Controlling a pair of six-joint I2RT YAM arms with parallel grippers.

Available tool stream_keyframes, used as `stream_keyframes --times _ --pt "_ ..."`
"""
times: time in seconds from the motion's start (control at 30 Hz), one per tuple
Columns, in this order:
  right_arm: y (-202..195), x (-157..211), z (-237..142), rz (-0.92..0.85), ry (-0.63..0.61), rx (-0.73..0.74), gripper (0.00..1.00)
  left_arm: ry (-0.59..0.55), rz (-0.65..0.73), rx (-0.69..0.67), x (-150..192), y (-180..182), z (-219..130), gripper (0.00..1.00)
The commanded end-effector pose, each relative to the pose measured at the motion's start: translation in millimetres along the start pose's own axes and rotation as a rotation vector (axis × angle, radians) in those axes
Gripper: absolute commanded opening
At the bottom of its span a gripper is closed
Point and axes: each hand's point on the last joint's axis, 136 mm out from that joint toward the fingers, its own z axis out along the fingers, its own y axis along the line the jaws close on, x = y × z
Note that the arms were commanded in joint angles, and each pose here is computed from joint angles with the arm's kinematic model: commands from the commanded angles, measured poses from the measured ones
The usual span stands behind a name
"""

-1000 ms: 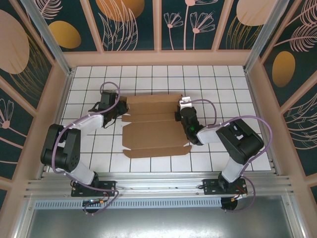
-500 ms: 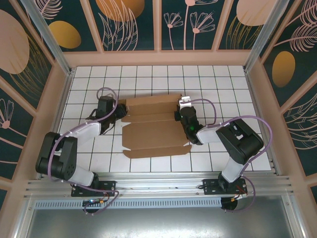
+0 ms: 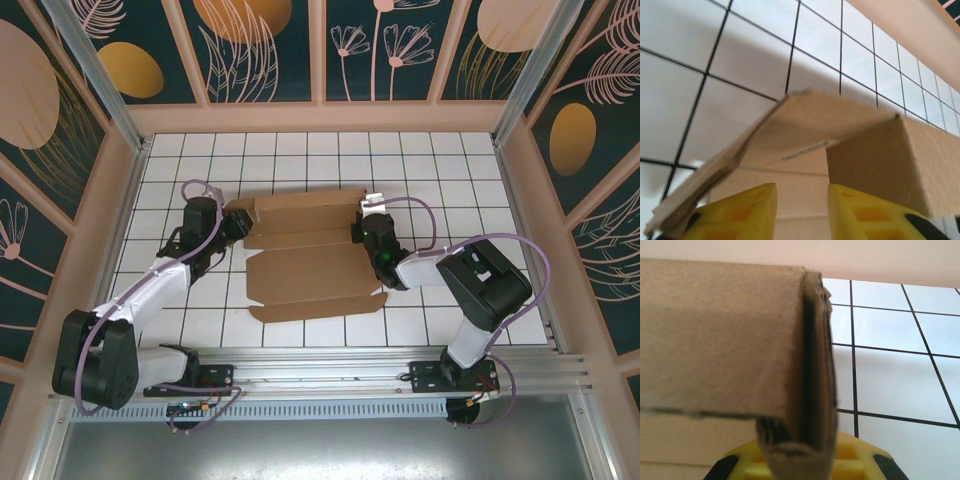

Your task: Fold the paper box

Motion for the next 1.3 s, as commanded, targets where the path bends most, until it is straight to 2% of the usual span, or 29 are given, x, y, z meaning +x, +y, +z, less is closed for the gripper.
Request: stream_keyframes --times 0.0,0.17,0.3,0.57,0.77,1.1,1.27 --pt "-0.1 13.1 5.8 0.000 0.047 0.017 0.00 0.151 -0.013 -0.032 48.7 16.2 1.4 0.25" --pt "1.0 14.4 7.9 -0.004 0.054 0.017 0.00 0.241 -0.009 -0.068 82.2 25.9 11.9 0.18" --pt "2.3 13.7 7.4 -0.006 0.055 0.012 0.00 0.262 -0.021 -0.115 86.9 35.8 25.7 0.17" --pt "1.3 15.1 3.0 -0.024 0.060 0.008 0.00 0.214 -0.040 -0.193 50.3 48.8 55.5 0.34" --pt "3.2 17.9 1.7 -0.022 0.067 -0.004 0.00 0.218 -0.024 -0.237 43.6 55.8 70.3 0.48" --pt "9.1 16.3 3.0 -0.023 0.063 -0.023 0.00 0.175 0.053 -0.362 28.8 76.5 73.5 0.54" --pt "12.3 17.3 3.4 -0.024 0.065 -0.030 0.00 0.177 0.049 -0.380 26.6 81.9 77.6 0.55"
